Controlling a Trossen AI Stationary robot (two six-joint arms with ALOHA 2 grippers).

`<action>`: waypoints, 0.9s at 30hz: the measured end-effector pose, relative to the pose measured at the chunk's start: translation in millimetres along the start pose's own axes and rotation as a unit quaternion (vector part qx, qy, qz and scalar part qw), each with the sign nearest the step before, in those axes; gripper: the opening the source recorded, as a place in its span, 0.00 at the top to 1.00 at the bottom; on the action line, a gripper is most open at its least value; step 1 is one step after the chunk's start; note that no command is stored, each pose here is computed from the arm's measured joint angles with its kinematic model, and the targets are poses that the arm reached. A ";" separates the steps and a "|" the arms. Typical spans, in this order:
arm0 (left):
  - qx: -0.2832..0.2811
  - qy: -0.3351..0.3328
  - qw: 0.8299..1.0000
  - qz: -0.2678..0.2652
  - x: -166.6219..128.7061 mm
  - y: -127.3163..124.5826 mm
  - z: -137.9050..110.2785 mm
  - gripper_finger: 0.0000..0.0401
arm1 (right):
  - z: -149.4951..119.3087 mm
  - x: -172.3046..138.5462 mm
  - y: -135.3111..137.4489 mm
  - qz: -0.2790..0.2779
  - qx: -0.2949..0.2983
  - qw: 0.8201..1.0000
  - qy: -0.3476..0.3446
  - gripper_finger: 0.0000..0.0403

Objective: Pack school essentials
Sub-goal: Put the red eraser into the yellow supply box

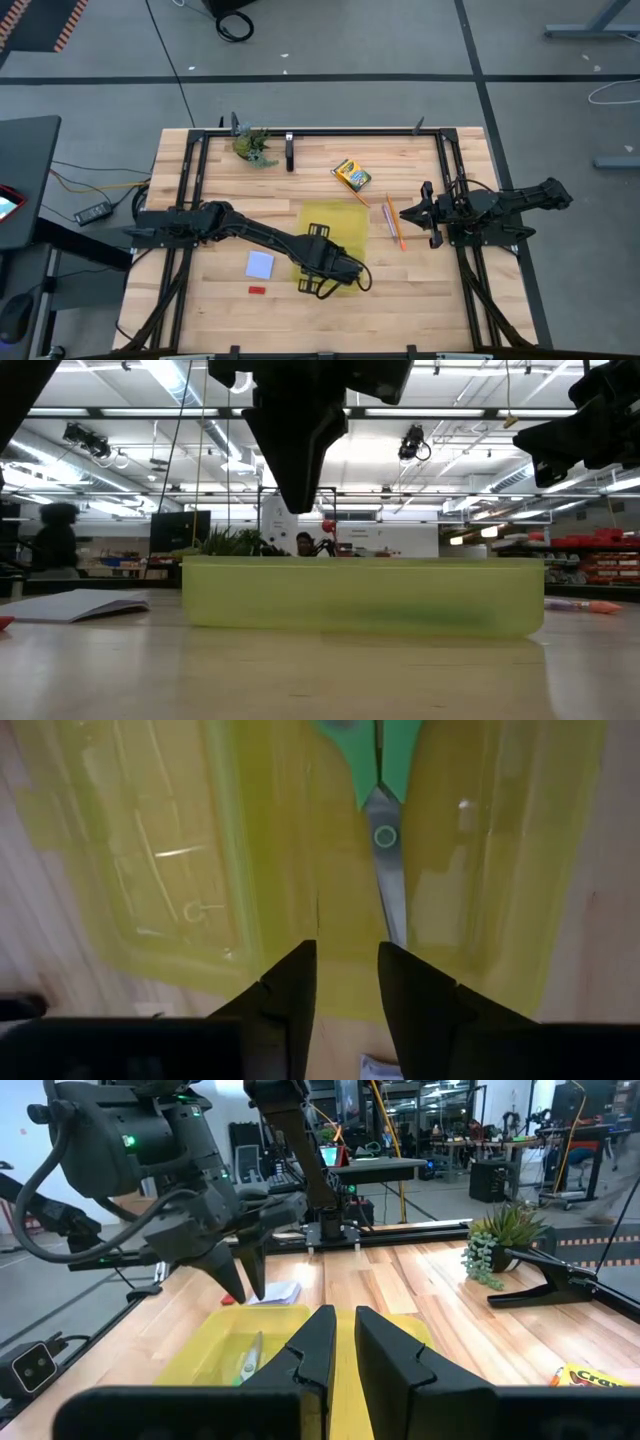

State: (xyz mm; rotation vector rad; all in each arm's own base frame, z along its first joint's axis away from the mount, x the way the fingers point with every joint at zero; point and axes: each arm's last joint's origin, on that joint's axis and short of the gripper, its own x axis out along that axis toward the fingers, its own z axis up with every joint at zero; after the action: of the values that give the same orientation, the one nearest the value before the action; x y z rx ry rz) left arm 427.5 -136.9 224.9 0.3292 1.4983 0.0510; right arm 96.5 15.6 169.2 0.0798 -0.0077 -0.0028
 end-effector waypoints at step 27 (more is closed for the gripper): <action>0.008 0.045 0.998 0.041 -21.4 3.0 -20.9 0.73 | -0.1 0.0 0.0 0.000 0.000 1.000 0.000 0.87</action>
State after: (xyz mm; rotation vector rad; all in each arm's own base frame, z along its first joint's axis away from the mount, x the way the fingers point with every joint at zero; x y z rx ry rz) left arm 405.7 -135.3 245.6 0.4063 1.5750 0.1200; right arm 96.5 15.6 169.0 0.0794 -0.0068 -0.0028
